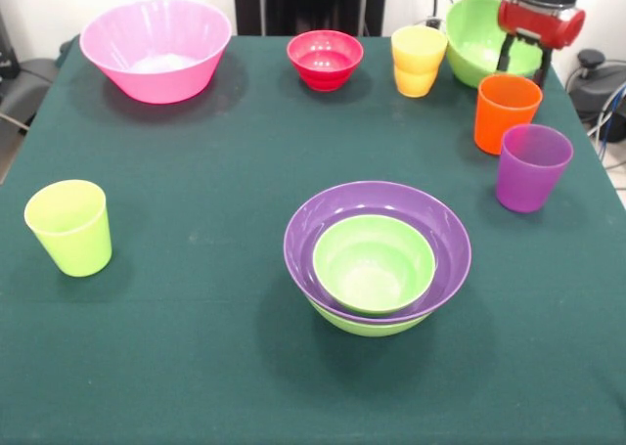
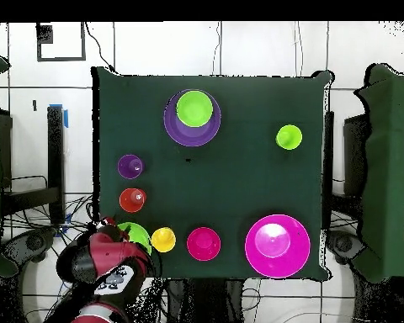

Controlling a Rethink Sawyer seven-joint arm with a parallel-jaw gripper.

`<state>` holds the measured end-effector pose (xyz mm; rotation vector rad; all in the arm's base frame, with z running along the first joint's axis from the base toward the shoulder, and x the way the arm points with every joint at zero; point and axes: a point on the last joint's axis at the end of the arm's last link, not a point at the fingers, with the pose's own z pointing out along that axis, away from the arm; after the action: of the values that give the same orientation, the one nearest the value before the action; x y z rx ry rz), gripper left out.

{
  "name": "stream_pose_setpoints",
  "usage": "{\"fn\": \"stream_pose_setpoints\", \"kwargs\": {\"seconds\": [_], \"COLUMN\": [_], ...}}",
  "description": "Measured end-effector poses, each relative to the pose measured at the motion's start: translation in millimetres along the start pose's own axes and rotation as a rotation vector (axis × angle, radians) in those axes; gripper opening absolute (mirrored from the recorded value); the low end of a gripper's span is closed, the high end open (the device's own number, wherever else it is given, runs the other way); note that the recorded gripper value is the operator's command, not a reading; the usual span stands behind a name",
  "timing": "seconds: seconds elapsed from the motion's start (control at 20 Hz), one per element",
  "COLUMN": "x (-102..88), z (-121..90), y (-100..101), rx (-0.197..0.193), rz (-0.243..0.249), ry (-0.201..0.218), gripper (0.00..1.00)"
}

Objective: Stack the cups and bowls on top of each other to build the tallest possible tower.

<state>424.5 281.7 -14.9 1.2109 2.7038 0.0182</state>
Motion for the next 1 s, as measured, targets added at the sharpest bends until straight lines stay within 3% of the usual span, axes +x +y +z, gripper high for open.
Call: {"fn": "stream_pose_setpoints", "kwargs": {"seconds": [0.6, 1.0], "x": [0.9, 2.1], "z": [-58.3, -73.1], "y": [29.6, 37.2], "rx": [-0.024, -0.037], "rz": [-0.007, -0.012], "ry": [0.042, 0.048], "gripper": [1.00, 1.00]}}
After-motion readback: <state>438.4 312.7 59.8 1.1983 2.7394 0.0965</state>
